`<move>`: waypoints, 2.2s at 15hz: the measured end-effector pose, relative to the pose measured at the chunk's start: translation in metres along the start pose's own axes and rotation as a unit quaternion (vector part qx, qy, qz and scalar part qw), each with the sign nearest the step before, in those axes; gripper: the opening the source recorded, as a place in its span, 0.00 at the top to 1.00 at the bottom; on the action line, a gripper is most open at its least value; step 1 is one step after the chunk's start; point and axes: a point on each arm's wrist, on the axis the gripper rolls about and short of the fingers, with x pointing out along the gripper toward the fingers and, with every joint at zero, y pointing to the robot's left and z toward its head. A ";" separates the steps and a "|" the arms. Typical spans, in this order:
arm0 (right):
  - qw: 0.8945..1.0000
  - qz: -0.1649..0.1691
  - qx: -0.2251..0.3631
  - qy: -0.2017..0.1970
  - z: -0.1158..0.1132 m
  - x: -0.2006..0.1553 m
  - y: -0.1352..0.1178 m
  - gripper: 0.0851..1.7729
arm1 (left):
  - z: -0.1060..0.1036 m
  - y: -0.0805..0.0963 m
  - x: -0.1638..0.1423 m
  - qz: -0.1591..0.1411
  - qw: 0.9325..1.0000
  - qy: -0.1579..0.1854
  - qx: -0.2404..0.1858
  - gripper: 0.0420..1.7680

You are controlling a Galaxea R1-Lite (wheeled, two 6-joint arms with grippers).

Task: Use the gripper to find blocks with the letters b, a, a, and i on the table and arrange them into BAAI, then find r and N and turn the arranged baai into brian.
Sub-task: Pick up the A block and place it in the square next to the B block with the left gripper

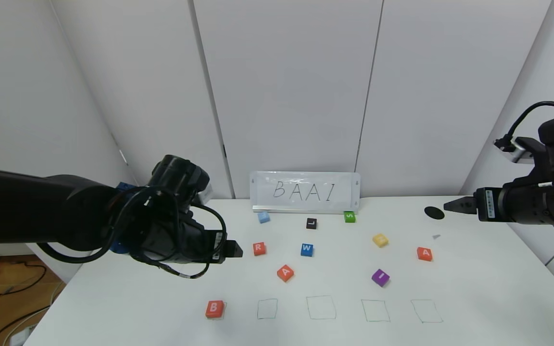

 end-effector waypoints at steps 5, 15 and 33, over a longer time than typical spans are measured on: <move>1.000 -0.002 0.000 0.003 0.000 0.002 0.000 0.04 | 0.017 -0.021 -0.015 -0.019 1.000 -0.011 0.013 0.04; 1.000 -0.004 0.001 0.004 -0.001 0.003 0.000 0.04 | 0.038 -0.079 -0.012 0.012 0.999 0.008 -0.030 0.03; 1.000 -0.007 0.000 0.016 -0.003 0.013 -0.001 0.04 | 0.015 -0.139 0.130 0.110 0.978 0.068 -0.163 0.03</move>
